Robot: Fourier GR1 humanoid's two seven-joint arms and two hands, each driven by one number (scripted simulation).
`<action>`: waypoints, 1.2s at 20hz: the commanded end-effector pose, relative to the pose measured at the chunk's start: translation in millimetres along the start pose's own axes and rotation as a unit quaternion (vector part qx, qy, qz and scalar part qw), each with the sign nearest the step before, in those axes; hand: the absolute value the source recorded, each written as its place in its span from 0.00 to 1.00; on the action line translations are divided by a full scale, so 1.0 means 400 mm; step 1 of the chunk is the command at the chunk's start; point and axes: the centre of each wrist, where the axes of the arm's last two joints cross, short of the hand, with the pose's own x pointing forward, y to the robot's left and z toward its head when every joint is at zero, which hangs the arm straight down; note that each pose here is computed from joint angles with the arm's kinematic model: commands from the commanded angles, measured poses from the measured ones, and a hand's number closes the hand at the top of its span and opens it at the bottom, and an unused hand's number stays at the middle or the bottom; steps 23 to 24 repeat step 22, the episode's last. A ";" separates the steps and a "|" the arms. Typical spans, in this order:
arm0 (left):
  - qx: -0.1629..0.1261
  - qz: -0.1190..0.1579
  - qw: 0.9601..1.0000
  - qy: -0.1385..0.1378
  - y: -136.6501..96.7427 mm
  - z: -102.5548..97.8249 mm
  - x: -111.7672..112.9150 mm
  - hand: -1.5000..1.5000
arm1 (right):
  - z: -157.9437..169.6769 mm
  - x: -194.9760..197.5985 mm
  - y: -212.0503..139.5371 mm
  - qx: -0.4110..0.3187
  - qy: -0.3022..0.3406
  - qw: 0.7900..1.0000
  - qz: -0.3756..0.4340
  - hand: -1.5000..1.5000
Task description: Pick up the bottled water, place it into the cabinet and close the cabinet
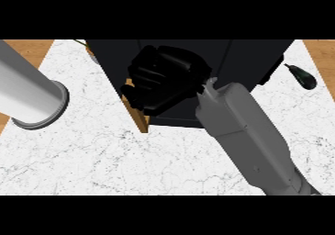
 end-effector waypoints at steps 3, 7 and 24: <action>-0.002 0.012 1.000 -0.012 0.010 0.001 -0.006 0.00 | 0.000 0.023 -0.046 -0.054 -0.047 0.996 0.049 1.00; -0.013 0.011 1.000 0.001 0.005 0.016 -0.018 0.00 | 0.019 0.054 -0.101 -0.068 -0.066 0.993 0.072 1.00; -0.042 0.009 0.999 0.002 -0.031 -0.058 -0.037 0.00 | -0.033 0.144 -0.064 -0.141 -0.134 0.974 0.116 0.00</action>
